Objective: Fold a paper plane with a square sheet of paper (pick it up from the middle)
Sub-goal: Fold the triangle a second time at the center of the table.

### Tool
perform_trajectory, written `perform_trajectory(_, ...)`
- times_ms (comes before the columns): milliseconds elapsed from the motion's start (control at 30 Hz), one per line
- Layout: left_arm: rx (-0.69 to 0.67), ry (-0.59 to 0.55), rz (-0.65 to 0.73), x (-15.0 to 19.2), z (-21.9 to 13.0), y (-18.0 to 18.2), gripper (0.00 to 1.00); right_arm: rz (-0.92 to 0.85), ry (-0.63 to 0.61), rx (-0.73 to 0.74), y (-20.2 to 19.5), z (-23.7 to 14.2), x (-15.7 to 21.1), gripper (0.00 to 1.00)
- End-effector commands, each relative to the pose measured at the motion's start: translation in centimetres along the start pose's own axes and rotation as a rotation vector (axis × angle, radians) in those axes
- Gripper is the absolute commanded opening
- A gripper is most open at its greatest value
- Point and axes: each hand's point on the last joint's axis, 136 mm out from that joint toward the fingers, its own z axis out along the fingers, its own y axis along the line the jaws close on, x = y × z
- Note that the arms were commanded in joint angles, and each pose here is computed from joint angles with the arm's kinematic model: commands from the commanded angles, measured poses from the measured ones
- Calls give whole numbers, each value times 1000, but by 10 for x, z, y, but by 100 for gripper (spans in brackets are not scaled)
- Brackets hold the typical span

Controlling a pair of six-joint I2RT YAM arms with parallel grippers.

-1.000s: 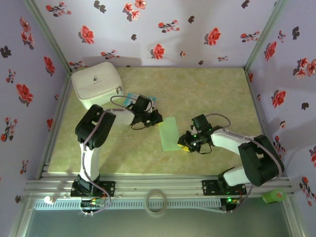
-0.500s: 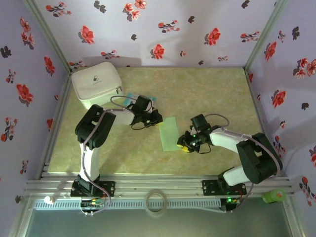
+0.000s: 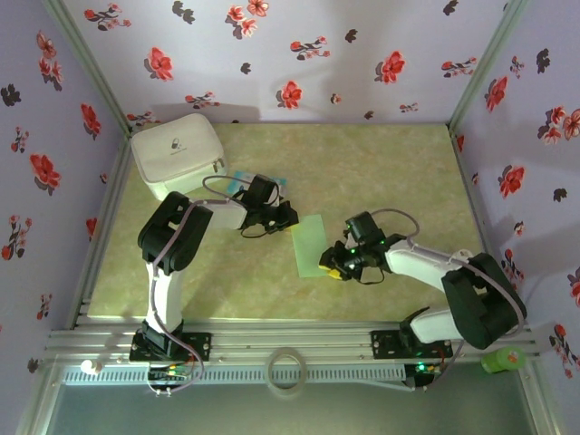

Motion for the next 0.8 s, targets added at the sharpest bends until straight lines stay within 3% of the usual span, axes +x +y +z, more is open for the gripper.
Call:
perform_trajectory(0, -118, 59, -76, 19, 5, 39, 9, 66, -3, -19, -2, 4, 7, 34)
perform_trajectory(500, -105, 63, -69, 16, 6, 34, 8, 179, -67, -45, -3, 20, -4, 35)
perform_trajectory(767, -106, 66, -71, 17, 6, 35, 8, 183, -75, -28, -6, 10, 4, 36)
